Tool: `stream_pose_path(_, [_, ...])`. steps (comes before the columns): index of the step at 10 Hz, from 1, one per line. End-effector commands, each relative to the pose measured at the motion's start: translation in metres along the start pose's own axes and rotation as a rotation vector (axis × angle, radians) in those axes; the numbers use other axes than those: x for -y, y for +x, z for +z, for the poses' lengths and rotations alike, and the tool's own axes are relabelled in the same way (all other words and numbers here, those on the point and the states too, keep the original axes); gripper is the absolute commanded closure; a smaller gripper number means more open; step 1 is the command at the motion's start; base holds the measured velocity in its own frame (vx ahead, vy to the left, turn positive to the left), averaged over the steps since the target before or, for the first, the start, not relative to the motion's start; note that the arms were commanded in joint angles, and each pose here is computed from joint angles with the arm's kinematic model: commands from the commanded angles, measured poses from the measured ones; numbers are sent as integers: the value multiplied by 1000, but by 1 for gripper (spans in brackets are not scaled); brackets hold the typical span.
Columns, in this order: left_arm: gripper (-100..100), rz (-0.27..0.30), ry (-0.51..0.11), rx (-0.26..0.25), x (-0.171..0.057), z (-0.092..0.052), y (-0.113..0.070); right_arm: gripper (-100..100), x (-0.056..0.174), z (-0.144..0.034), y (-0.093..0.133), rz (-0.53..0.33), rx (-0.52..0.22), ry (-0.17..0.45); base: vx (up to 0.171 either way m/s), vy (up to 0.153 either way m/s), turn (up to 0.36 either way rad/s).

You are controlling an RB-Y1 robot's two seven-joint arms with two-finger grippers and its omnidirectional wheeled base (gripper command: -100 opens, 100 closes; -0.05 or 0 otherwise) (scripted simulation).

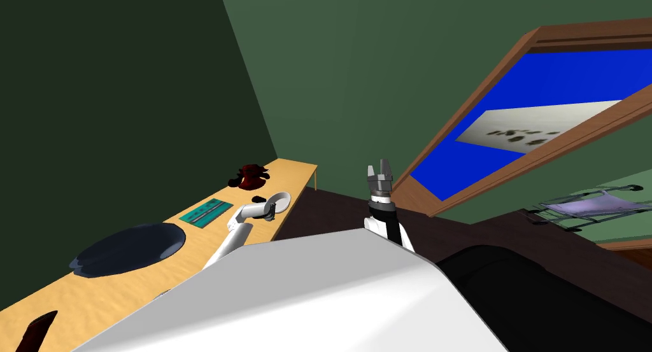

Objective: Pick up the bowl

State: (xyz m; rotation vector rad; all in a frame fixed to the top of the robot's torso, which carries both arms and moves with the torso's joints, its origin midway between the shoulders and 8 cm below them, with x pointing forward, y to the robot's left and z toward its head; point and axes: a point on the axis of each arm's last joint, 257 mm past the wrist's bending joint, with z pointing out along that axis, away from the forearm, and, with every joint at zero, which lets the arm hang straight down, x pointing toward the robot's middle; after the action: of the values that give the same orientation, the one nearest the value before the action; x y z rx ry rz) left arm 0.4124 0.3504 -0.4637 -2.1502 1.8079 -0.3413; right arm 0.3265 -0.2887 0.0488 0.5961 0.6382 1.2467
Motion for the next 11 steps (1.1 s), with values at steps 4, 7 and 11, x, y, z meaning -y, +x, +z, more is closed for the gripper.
stream_pose_path(4, [-100, -2, -2, -1, -8, 12, 2, 0, 0, 0, 0, 0, 0, 0, 28, 6, -6])
stream_pose_path(7, [-100, -3, -2, 0, -11, 16, 2, 0, 0, 0, 0, 0, 0, 0, 24, 14, -5])
stream_pose_path(11, [100, -2, -6, -1, -13, 17, 3, 0, 0, 0, 0, 0, 0, 0, 0, 0, 0])
